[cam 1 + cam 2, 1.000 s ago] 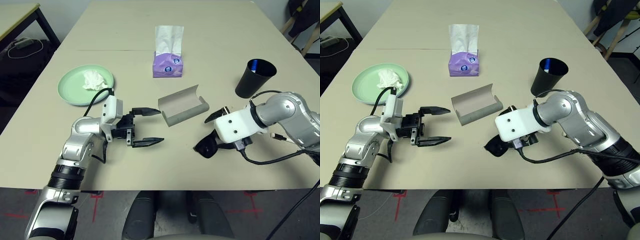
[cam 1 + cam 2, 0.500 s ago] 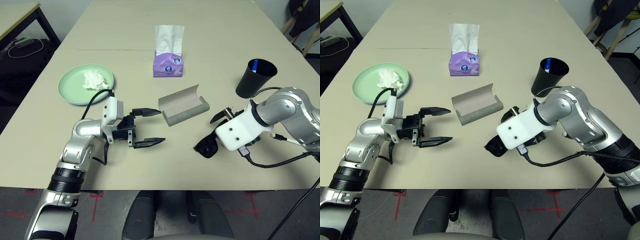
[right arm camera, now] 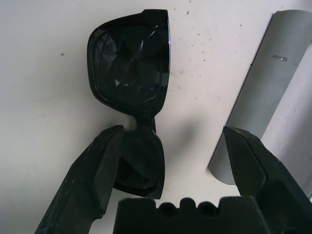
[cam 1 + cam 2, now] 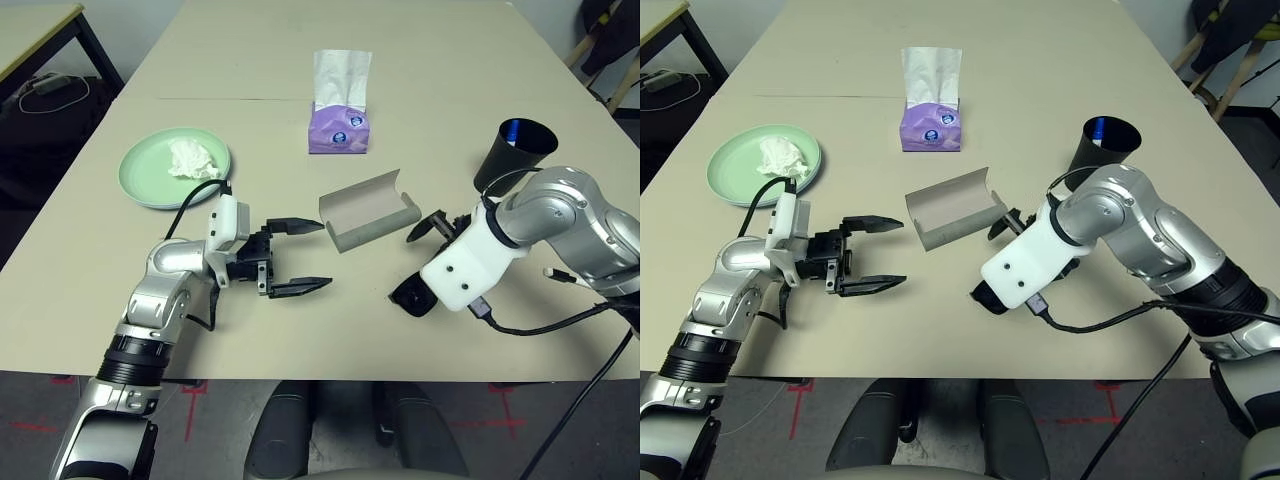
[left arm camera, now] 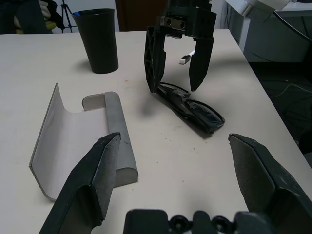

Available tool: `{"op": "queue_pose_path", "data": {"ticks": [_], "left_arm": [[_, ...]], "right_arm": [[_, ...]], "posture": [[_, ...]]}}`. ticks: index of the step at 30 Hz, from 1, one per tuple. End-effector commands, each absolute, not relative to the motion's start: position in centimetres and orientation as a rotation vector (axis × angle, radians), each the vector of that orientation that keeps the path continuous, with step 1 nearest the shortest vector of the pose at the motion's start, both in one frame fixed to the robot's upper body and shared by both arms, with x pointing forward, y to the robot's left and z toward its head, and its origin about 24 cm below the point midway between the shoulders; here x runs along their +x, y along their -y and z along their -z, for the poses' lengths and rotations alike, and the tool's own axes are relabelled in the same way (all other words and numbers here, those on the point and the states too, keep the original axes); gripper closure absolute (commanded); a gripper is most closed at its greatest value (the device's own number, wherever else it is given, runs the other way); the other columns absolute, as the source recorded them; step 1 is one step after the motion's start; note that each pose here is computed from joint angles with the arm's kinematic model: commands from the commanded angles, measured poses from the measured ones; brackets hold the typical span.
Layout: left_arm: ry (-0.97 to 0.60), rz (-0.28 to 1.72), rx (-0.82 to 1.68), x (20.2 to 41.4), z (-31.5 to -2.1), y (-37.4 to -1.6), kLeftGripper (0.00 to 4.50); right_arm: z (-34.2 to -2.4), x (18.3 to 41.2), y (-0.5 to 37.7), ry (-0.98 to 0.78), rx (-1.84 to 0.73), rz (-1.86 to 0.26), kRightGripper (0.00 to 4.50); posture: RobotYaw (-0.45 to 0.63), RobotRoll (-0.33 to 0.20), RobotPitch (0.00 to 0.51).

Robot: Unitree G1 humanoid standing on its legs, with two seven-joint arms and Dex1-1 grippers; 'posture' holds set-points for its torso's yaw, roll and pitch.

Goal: Organize and tidy the items on the table.

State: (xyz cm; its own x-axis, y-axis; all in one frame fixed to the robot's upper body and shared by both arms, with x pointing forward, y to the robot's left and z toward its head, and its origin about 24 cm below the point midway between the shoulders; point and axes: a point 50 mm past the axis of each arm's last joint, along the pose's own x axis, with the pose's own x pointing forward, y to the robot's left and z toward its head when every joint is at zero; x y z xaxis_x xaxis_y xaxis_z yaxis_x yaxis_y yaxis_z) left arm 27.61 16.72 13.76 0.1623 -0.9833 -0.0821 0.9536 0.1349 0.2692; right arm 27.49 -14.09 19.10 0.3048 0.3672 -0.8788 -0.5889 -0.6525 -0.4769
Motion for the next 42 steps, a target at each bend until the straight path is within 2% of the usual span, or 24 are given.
{"op": "queue_pose_path", "data": {"ticks": [1, 24, 42], "left_arm": [[0.106, 1.421, 0.303, 27.3, -13.4, -16.5, 0.01], [0.091, 1.405, 0.32, 27.4, -13.3, -16.9, 0.01], [0.083, 1.403, 0.329, 27.4, -13.3, -17.0, 0.01]], "right_arm": [[-19.0, 27.3, 13.7, -0.204, -1.765, -1.502, 0.0], [-16.7, 27.8, 14.2, -0.244, -1.762, -1.504, 0.0], [-17.0, 27.9, 13.8, -0.219, -1.764, -1.507, 0.0]], "posture": [[0.11, 0.0, 0.176], [0.12, 0.0, 0.174], [0.12, 0.0, 0.167]]}}
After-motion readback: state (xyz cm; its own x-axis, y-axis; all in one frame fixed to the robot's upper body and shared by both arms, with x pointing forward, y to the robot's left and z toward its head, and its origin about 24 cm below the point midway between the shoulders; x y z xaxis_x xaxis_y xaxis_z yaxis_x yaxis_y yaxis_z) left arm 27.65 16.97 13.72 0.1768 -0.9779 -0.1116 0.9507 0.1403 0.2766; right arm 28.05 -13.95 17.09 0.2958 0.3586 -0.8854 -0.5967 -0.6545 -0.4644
